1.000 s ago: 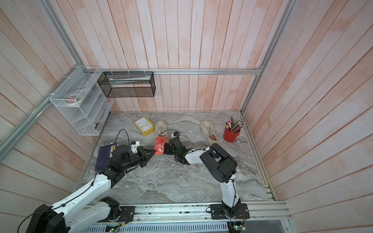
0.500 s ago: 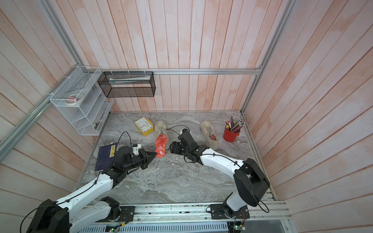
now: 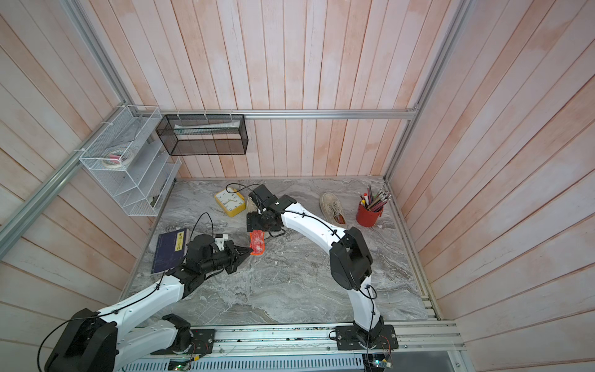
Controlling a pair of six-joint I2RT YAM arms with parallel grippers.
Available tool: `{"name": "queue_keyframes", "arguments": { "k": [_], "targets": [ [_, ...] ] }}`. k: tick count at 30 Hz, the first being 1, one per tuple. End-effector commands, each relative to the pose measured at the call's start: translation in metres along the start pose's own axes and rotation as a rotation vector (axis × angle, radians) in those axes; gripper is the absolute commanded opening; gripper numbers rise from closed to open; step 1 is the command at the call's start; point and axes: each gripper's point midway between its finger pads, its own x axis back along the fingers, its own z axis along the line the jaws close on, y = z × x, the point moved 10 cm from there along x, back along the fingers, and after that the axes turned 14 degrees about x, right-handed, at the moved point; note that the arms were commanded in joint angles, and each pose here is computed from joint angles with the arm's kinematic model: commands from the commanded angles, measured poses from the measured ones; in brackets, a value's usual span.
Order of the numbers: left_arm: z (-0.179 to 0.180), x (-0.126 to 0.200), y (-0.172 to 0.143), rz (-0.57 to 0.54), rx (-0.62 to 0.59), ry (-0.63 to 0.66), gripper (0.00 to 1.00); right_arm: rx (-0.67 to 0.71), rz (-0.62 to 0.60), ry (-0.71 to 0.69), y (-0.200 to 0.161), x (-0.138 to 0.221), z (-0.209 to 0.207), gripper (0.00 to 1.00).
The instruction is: Remove the insole from the shoe
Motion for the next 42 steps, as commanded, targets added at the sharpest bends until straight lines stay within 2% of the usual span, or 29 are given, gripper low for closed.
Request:
{"name": "queue_keyframes", "arguments": {
  "k": [1, 4, 9, 13, 22, 25, 28, 30, 33, 35, 38, 42],
  "targets": [
    [-0.007, -0.001, -0.003, 0.023, -0.039, -0.017, 0.00, 0.095, 0.128, -0.153, -0.008, 0.002, -0.002, 0.82],
    [-0.008, 0.000, -0.003, 0.016, -0.040, -0.022, 0.00, 0.108, 0.148, -0.184, -0.005, -0.004, 0.003, 0.82],
    [-0.007, -0.001, -0.002, 0.016, -0.039, -0.022, 0.00, 0.109, 0.175, -0.156, -0.004, -0.022, 0.010, 0.82],
    [-0.007, -0.001, -0.003, 0.020, -0.041, -0.020, 0.00, 0.095, 0.174, -0.159, 0.001, -0.030, 0.011, 0.77],
    [-0.008, 0.001, -0.004, 0.019, -0.048, -0.019, 0.00, 0.074, 0.174, -0.149, 0.004, -0.031, 0.013, 0.53],
    [-0.008, 0.002, -0.005, 0.021, -0.050, -0.020, 0.00, 0.069, 0.169, -0.143, 0.005, -0.026, 0.013, 0.41],
    [-0.009, 0.003, -0.005, 0.015, -0.057, -0.019, 0.13, 0.065, 0.163, -0.129, 0.005, -0.019, 0.016, 0.30],
    [-0.011, 0.005, -0.005, -0.005, -0.071, -0.013, 0.30, 0.061, 0.154, -0.115, 0.005, -0.011, 0.017, 0.27],
    [-0.017, 0.012, -0.005, -0.073, -0.099, 0.005, 0.47, 0.061, 0.130, -0.109, 0.003, 0.007, 0.018, 0.26],
    [-0.021, 0.018, -0.004, -0.127, -0.115, 0.021, 0.52, 0.061, 0.110, -0.105, -0.001, 0.021, 0.017, 0.26],
    [-0.025, 0.027, -0.002, -0.218, -0.155, 0.053, 0.54, 0.059, 0.085, -0.107, -0.013, 0.044, 0.014, 0.26],
    [-0.040, 0.036, 0.001, -0.330, -0.285, 0.113, 0.54, 0.049, 0.078, -0.105, -0.053, 0.065, 0.003, 0.26]
  ]
}}
